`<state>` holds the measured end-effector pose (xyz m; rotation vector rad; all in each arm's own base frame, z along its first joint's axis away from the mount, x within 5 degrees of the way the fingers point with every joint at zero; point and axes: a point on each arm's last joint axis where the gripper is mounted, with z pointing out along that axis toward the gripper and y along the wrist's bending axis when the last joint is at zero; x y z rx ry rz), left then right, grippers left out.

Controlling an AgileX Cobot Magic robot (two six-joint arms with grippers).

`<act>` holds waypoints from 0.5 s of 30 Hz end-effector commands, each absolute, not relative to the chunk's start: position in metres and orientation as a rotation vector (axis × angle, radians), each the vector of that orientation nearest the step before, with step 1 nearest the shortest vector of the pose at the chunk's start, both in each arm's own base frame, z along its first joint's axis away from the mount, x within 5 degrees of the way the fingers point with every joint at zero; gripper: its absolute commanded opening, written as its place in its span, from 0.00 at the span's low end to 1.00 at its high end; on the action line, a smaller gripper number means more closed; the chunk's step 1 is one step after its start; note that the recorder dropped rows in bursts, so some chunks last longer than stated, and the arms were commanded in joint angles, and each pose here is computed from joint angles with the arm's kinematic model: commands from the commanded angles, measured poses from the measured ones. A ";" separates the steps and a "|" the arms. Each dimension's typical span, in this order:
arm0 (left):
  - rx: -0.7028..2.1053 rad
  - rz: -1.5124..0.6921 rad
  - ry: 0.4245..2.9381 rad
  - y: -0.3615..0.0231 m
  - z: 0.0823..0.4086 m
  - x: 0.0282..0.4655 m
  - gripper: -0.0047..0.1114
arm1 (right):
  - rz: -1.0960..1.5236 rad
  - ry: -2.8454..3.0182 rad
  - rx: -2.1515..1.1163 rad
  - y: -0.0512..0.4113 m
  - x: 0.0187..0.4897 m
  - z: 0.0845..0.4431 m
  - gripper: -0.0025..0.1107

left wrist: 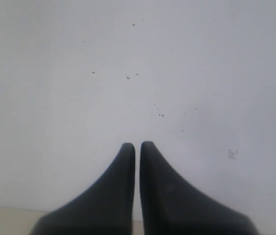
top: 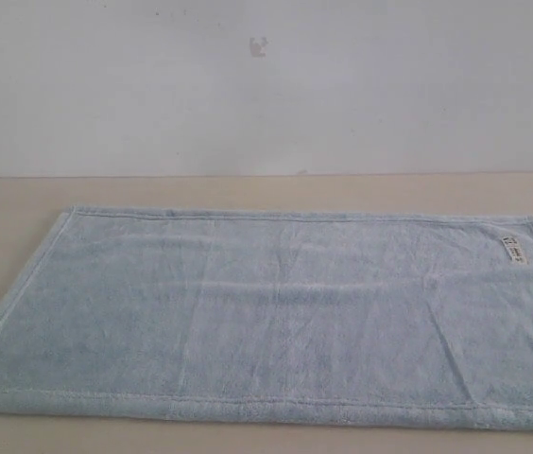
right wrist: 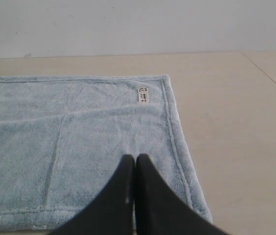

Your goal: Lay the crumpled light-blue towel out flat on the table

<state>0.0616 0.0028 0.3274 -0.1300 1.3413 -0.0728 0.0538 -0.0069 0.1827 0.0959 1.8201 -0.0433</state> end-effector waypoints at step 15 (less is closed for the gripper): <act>-0.297 -0.052 1.613 0.005 0.241 0.047 0.08 | -0.056 1.815 0.083 -0.007 0.053 0.183 0.02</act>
